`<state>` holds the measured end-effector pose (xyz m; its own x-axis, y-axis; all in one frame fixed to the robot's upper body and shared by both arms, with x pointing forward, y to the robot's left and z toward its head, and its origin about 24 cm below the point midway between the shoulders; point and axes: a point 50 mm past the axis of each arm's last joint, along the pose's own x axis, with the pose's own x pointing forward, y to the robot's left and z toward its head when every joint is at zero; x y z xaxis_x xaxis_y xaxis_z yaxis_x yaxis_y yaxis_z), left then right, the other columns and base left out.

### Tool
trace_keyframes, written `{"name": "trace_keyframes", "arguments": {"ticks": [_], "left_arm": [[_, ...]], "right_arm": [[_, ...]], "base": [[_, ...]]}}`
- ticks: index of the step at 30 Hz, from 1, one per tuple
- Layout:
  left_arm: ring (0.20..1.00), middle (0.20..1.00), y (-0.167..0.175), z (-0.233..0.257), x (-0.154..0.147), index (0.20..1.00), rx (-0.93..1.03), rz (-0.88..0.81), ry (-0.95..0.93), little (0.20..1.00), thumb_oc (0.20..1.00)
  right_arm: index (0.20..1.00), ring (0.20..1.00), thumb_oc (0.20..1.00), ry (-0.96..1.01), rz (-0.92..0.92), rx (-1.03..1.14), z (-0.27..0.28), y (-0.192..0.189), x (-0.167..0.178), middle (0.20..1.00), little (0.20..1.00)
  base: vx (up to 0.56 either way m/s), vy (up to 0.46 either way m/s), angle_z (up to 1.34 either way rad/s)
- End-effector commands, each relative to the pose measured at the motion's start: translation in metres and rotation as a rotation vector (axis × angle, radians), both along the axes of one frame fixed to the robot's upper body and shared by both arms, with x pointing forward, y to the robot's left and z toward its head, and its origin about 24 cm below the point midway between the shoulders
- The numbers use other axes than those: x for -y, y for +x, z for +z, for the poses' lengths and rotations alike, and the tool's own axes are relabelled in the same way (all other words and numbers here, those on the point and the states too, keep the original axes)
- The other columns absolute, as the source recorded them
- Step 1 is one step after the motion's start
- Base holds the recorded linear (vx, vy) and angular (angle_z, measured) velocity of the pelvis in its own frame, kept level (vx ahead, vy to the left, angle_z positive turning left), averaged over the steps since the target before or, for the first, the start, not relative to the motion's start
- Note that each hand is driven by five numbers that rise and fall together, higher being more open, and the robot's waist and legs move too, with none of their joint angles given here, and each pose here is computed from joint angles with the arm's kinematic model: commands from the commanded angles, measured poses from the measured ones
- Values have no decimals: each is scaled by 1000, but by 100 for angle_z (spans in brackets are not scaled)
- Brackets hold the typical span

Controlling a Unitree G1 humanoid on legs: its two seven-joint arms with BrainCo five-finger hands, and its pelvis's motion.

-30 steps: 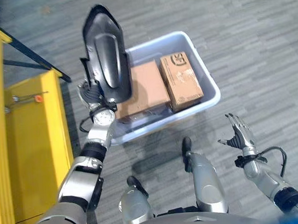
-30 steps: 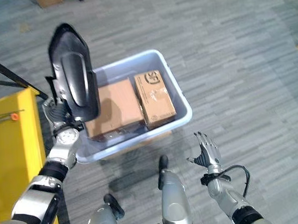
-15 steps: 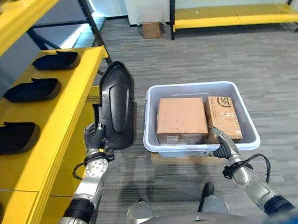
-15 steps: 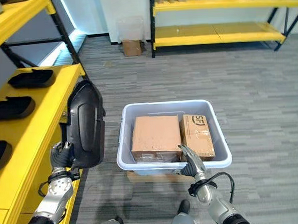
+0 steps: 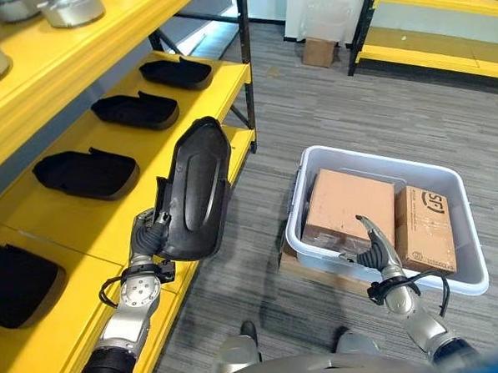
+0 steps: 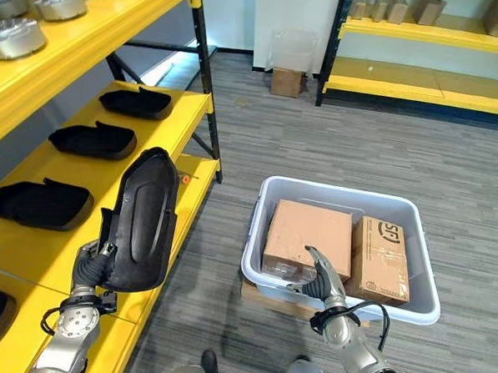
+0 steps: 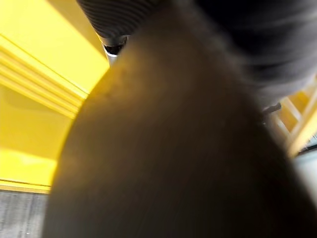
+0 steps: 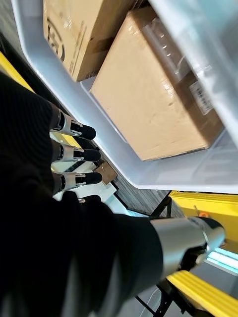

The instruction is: Move parts from the plastic box to the shelf.

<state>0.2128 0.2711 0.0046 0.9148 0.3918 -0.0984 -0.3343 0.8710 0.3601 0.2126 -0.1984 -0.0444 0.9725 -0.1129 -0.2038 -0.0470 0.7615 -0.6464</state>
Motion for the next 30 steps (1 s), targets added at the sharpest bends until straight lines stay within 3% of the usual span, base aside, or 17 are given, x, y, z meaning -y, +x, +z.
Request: {"name": "trace_keyframes", "arguments": {"ticks": [1, 9, 11, 13, 16, 30], "left_arm": [[200, 200, 18, 46, 18, 200, 273, -98, -11, 200, 200], [200, 200, 7, 34, 30, 200, 229, -167, -33, 200, 200], [200, 200, 17, 35, 41, 200, 220, -264, -36, 200, 200], [200, 200, 25, 38, 46, 200, 240, -258, -7, 200, 200], [200, 200, 28, 44, 47, 200, 265, -255, -12, 200, 200], [200, 200, 19, 42, 32, 200, 223, -210, 81, 200, 200]], "right_arm": [[1000, 1000, 1000, 54, 32, 108, 19, 11, 2, 1000, 1000], [1000, 1000, 1000, 116, 61, 133, 28, 15, -5, 1000, 1000], [1000, 1000, 1000, 117, -2, 136, 29, 6, 1, 1000, 1000], [1000, 1000, 1000, 90, 1, 123, 28, 13, 1, 1000, 1000], [1000, 1000, 1000, 75, -6, 116, 27, 18, 2, 1000, 1000], [1000, 1000, 1000, 110, 26, 104, 25, 15, -4, 1000, 1000]], "base": [[-24, -166, 36], [-68, -123, 43], [-168, 18, 207], [-120, 115, 266], [-121, 159, 32], [-153, 438, 40]]}}
